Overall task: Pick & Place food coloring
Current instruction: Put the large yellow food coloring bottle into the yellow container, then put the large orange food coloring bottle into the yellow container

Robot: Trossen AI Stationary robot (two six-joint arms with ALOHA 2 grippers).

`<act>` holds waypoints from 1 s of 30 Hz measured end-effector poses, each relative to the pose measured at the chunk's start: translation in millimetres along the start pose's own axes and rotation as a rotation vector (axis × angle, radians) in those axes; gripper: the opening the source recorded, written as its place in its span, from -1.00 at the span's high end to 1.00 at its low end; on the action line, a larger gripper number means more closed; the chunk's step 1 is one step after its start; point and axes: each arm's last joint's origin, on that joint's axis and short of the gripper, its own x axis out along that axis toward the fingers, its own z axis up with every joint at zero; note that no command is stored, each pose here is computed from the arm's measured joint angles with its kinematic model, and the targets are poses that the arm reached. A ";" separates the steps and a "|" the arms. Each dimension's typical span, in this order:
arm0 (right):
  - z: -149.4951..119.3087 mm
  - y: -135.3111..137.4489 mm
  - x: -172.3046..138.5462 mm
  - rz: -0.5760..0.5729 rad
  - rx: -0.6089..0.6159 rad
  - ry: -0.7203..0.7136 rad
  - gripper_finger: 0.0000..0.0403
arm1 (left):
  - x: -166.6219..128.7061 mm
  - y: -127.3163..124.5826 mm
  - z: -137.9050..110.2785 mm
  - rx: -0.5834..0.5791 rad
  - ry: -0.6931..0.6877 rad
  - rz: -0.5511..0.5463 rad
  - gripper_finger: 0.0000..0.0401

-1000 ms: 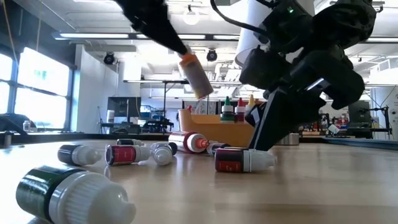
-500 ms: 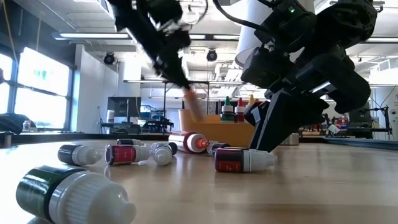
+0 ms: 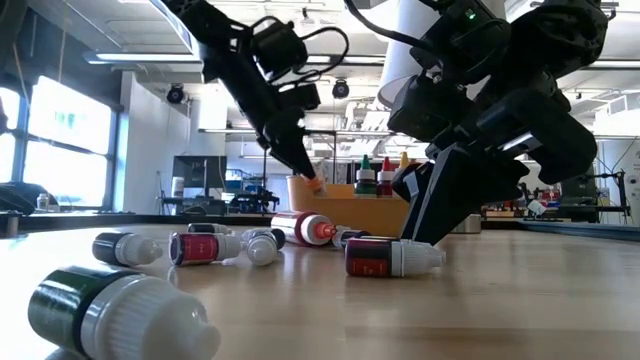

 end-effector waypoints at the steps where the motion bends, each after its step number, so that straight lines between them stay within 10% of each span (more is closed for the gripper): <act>1: 0.0 0.0 0.0 0.000 0.002 0.000 0.34 | 2.0 0.0 0.0 0.006 -0.005 0.001 0.48; 30: 0.1 1.3 0.3 -0.003 0.110 -0.004 0.34 | 7.1 3.7 15.1 0.089 -0.164 0.095 0.14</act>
